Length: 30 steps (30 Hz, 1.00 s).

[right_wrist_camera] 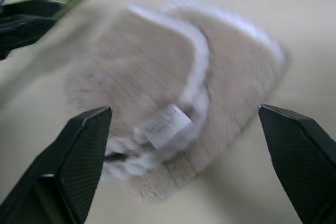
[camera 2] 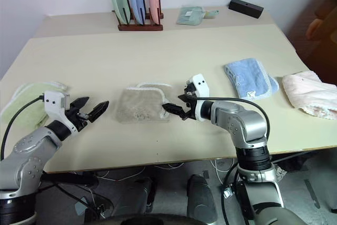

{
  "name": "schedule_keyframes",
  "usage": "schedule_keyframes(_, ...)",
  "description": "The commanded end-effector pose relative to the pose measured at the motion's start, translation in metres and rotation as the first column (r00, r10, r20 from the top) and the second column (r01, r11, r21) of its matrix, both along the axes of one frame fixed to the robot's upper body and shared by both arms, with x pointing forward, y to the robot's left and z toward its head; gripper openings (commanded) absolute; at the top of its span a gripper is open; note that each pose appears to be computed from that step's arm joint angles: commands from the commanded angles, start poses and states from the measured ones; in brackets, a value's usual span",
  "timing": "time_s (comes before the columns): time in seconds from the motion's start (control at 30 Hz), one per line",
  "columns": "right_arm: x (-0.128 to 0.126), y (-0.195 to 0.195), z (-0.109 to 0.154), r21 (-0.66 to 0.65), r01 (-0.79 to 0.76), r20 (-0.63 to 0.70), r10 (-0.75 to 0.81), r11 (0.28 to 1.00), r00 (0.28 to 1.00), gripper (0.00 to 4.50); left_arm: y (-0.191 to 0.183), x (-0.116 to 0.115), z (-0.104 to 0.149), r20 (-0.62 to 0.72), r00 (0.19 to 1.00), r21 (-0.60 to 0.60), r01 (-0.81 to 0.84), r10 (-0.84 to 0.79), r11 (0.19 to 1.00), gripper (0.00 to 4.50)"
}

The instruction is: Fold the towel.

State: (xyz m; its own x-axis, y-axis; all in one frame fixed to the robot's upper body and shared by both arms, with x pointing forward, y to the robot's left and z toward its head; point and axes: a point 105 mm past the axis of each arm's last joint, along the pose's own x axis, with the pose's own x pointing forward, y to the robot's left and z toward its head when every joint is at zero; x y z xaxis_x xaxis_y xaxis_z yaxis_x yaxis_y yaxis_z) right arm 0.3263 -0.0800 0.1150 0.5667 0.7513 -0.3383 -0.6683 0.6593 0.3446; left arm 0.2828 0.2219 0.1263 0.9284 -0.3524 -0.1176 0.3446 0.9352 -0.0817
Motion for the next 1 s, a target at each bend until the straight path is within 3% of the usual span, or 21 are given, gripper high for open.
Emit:
schedule_keyframes(0.03,0.009,0.002,0.004,0.026,0.062,-0.033,-0.061,0.998,0.998,4.5,-0.006,-0.01,0.018,0.084,0.994,0.046,0.06,-0.063,0.997,4.47)
schedule_keyframes(0.17,0.015,0.008,-0.006,0.009,0.082,-0.077,-0.082,0.997,0.994,4.5,-0.006,-0.014,0.017,0.083,0.994,0.048,0.06,-0.064,0.997,4.47)
schedule_keyframes(0.47,0.015,0.042,0.001,0.112,0.027,-0.149,-0.01,0.993,0.989,4.5,-0.017,-0.02,0.01,0.07,0.993,0.071,0.086,-0.091,0.994,4.47)
schedule_keyframes(0.6,0.016,0.048,0.005,0.133,0.014,-0.145,0.006,0.991,0.989,3.22,-0.024,-0.023,0.007,0.053,0.992,0.065,0.112,-0.116,0.992,4.5)
schedule_keyframes(0.8,0.014,0.047,0.011,0.154,0.009,-0.126,0.011,0.988,0.992,0.12,-0.039,-0.031,0.001,0.029,0.985,0.046,0.169,-0.17,0.985,4.5)
schedule_keyframes(0.93,0.018,0.032,0.041,0.202,0.039,-0.02,-0.035,0.979,0.999,0.05,-0.047,-0.03,0.0,0.027,0.982,0.032,0.189,-0.189,0.982,4.5)
schedule_keyframes(1.0,0.028,0.003,0.069,0.241,0.119,0.069,-0.139,0.963,0.988,0.05,-0.052,-0.028,0.0,0.032,0.979,0.023,0.202,-0.202,0.979,4.5)
